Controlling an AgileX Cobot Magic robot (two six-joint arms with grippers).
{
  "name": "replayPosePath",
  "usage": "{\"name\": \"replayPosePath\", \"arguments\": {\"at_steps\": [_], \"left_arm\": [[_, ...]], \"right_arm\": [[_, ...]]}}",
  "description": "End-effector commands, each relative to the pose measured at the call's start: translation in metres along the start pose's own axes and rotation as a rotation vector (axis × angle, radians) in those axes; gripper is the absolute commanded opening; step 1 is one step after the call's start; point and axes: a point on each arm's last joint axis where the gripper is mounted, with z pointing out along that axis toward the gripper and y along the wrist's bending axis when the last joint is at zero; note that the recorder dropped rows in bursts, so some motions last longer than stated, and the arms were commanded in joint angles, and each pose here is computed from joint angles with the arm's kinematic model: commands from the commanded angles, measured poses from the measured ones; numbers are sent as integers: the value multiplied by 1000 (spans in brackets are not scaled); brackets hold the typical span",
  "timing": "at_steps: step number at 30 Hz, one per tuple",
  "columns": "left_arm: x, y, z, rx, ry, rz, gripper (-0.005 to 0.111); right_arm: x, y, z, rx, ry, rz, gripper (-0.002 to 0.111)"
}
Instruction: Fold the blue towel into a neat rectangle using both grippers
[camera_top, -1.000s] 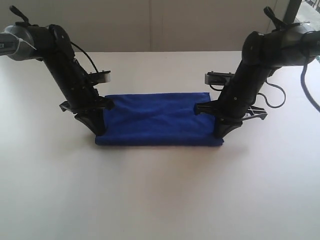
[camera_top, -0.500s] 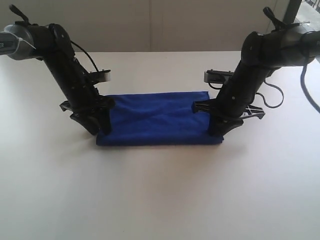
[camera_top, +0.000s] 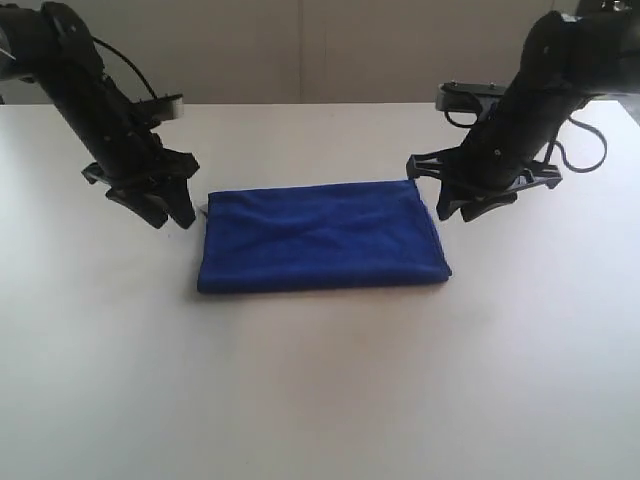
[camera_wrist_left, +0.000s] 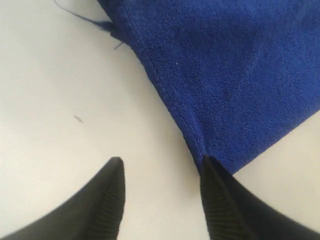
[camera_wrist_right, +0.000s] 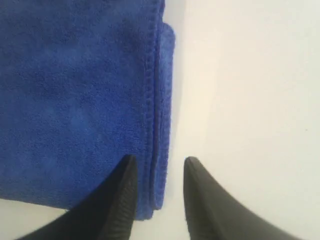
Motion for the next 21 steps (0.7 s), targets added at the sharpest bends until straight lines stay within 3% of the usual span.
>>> {"name": "replayPosePath", "arguments": {"at_steps": [1,3,4,5,8,13,18,21], "left_arm": [[5,2,-21,-5,-35,-16,34],[5,1,-29,-13,-62,-16,18],[5,-1,-38,-16,-92,-14,3],[6,-3,-44,-22,-111,-10,0],[13,-21,-80,-58,-217,16,0],[49,-42,-113,-123,-373,5,0],[131,-27,-137,-220,-469,-57,0],[169,-31,-140,-274,-529,-61,0]], "right_arm": [[0,-6,-12,28,-13,-10,28],[1,-7,-13,31,-1,-16,20],[2,-6,-13,31,10,-36,7],[3,-6,-13,28,18,-43,2],[1,-3,-33,26,-51,-67,0],[6,3,-93,52,-277,-113,0],[71,-1,-146,105,-569,-171,0],[109,-3,-165,116,-721,-193,0]]}}
